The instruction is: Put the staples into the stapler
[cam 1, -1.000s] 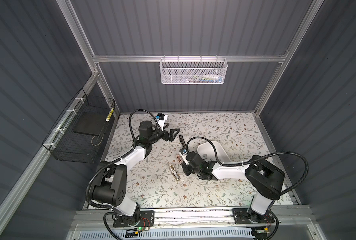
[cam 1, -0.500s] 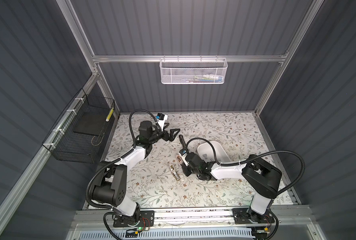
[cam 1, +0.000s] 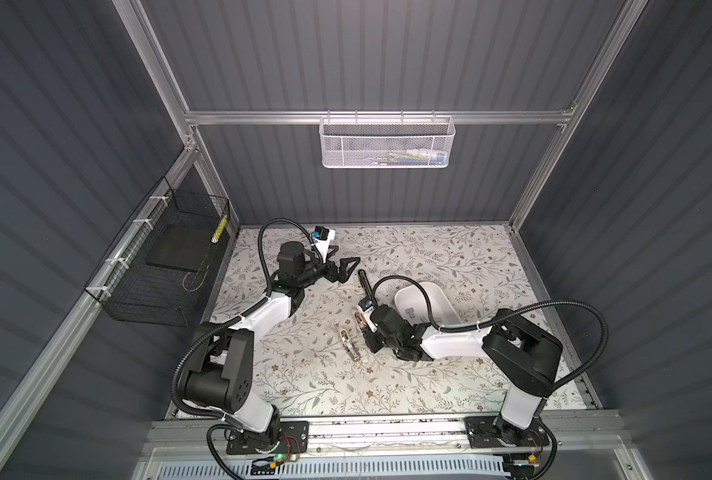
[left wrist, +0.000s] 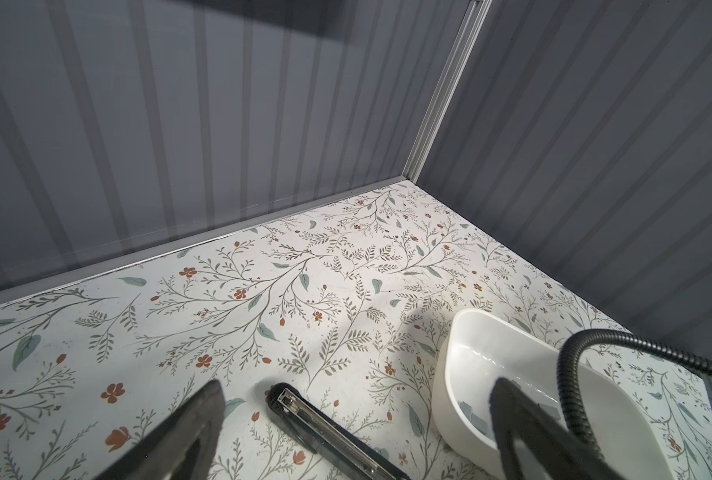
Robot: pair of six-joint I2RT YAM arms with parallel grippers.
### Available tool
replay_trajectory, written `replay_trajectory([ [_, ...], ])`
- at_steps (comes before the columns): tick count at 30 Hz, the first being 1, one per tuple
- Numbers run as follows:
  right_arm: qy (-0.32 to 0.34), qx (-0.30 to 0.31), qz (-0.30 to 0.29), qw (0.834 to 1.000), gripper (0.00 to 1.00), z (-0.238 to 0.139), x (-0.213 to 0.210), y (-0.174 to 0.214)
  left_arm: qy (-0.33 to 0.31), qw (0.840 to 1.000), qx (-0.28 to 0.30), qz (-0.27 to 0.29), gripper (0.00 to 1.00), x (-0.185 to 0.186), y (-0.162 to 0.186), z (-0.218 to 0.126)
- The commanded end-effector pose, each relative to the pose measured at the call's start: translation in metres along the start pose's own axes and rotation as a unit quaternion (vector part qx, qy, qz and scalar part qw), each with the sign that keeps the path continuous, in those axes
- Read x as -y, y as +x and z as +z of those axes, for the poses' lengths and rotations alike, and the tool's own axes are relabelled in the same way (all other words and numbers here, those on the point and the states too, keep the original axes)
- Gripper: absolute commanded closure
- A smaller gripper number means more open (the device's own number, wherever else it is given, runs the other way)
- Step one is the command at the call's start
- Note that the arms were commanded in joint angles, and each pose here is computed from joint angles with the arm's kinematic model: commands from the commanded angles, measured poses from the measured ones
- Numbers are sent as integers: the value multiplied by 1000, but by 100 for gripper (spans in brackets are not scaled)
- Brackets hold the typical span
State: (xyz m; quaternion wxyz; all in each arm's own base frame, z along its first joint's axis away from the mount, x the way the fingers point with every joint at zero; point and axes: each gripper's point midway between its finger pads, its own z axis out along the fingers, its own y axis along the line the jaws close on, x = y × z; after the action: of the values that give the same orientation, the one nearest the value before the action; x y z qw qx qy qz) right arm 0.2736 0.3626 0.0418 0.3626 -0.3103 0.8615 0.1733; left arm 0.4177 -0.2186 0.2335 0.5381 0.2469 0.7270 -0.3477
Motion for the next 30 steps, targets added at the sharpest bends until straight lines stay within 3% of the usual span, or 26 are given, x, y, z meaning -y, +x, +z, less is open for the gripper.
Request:
replay_trajectory([
  [1,0,-5,5,1000,100,6,-2,3,-2,1000,10,13,1,3,-7,-6],
  [24,8,-7,22,1000,100,5,-1,10,-1,1000,10,12,0,3,-6,-5],
  [28,7,-2,23,1000,82,4,-3,7,-1,1000,10,13,0,3,-6,-5],
  [30,7,1,20,1000,78,3,-3,4,-1,1000,11,13,0,3,-7,-6],
])
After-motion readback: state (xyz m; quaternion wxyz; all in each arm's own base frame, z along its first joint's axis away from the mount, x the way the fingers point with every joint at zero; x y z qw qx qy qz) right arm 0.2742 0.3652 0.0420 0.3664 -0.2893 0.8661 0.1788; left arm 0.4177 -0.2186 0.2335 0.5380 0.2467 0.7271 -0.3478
